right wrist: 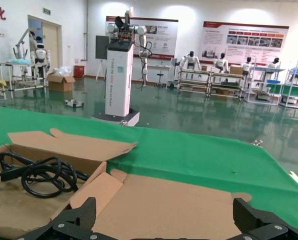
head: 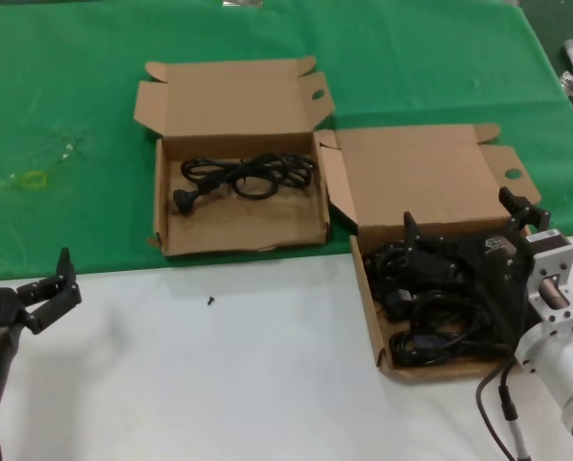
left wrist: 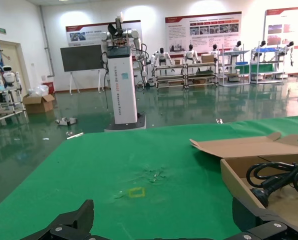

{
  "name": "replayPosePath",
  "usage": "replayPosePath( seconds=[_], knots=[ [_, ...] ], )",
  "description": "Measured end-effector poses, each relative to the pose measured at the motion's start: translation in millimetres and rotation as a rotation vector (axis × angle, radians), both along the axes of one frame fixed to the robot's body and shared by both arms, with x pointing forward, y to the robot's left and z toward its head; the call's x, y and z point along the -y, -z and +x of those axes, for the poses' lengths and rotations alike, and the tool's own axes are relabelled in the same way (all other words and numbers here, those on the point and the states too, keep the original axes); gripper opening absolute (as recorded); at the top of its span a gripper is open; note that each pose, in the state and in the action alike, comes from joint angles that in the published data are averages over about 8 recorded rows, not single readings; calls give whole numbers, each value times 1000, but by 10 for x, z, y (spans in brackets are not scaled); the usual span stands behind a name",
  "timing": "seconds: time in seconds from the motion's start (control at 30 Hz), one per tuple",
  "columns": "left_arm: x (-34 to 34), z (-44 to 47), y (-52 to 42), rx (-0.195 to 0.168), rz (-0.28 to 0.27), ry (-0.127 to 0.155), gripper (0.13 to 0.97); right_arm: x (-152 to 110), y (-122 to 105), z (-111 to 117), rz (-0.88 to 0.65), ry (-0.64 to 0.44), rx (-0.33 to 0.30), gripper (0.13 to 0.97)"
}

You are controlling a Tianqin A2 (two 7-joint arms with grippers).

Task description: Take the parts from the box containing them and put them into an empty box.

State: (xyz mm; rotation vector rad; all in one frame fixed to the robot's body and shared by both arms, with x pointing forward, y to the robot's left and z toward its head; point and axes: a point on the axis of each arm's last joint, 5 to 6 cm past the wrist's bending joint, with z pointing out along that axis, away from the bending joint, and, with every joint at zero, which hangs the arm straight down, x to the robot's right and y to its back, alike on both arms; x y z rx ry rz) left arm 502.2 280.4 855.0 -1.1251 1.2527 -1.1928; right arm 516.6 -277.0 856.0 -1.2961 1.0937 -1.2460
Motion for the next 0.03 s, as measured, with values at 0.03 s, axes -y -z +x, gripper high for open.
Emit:
replayPosePath(
  seconds=[0.03],
  knots=[
    [0,0,0,0,0,0,966,0,0,0,0,0,0,966]
  ],
)
